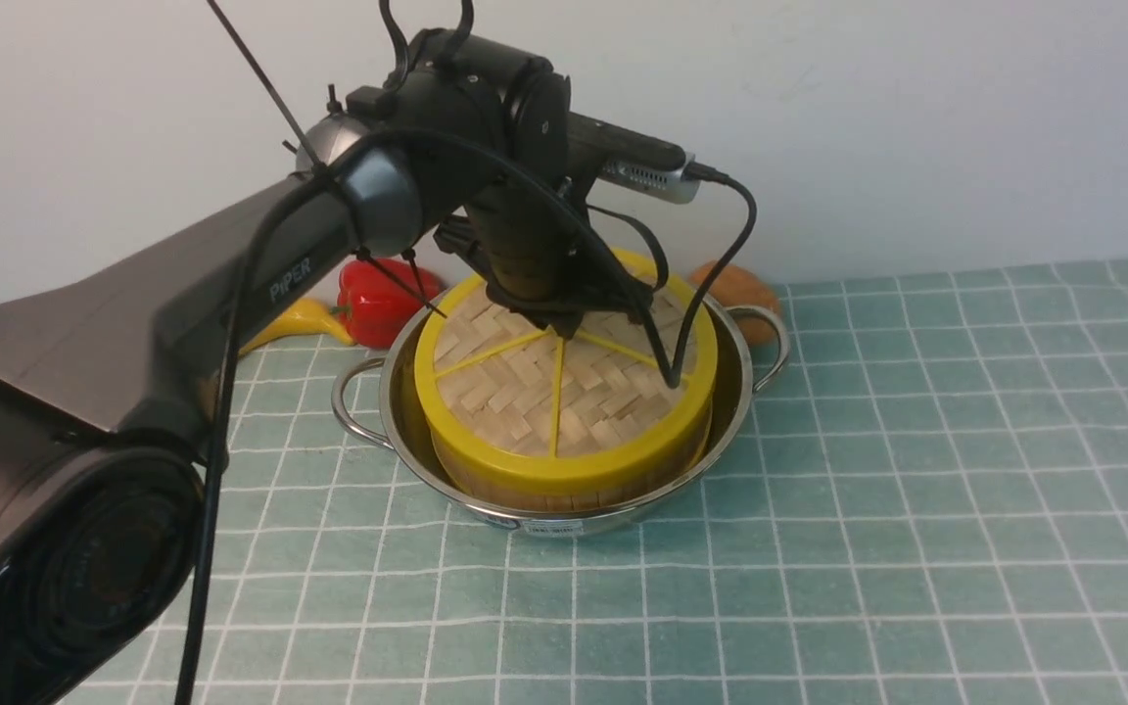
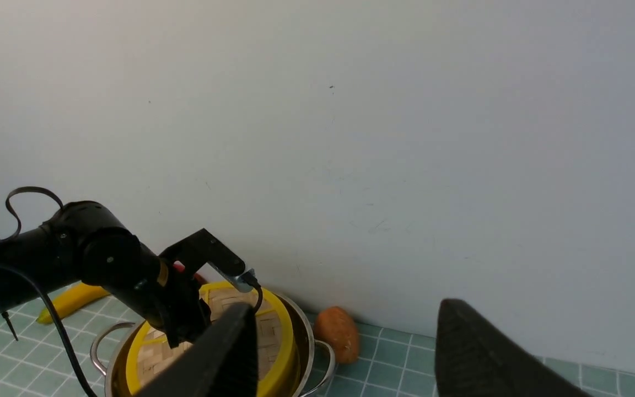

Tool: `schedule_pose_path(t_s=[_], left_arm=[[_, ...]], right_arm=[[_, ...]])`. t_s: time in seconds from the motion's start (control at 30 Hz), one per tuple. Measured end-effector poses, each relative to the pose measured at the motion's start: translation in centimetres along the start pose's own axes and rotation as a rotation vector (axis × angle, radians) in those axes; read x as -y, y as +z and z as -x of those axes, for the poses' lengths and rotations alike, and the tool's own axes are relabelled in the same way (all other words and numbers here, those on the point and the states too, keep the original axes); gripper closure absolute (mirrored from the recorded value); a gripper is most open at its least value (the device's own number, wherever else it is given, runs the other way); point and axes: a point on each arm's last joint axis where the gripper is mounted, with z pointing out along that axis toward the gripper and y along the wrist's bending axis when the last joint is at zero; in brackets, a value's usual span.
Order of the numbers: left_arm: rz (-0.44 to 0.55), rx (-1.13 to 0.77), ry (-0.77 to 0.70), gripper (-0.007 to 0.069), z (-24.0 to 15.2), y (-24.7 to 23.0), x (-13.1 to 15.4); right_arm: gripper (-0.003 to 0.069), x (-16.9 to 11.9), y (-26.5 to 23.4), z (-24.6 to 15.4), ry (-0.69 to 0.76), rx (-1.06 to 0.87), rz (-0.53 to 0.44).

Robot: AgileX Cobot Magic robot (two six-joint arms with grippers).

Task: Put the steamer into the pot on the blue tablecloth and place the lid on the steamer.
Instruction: 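Place the yellow bamboo steamer lid onto the steamer in the pot with the left gripper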

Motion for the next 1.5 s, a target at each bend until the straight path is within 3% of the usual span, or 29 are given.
schedule_pose_path(t_s=[0.27,0.6,0.97,1.17,1.2,1.37,1.5], left_arm=[[0.002,0.004,0.001,0.0507,0.0,0.1,0.0],[0.046,0.003,0.019,0.0370,0.0,0.0,-0.4],[0.045,0.034,0.011,0.0340,0.6,-0.9,-0.5],[0.020,0.152,-0.015,0.0340,1.8,-5.9,-0.8],[0.023,0.210,-0.007,0.0340,2.1,-9.2,-1.2],[0.035,0.295,0.014,0.0356,1.0,-17.0,-2.1],[0.057,0.455,0.014,0.0452,-1.6,-25.7,-3.1]], right_arm=[[0.0227,0.0,0.0,0.0,0.002,-0.001,0.003],[0.0227,-0.2,0.0,0.0,0.011,-0.005,0.023],[0.0227,-0.3,0.0,-0.1,0.014,-0.008,0.033],[0.0227,-0.3,0.0,-0.1,0.013,-0.008,0.033],[0.0227,-0.3,0.0,-0.1,0.003,-0.007,0.031],[0.0227,0.0,0.2,-0.2,-0.052,-0.008,-0.002],[0.0237,1.0,0.7,-2.0,-0.115,-0.049,-0.082]])
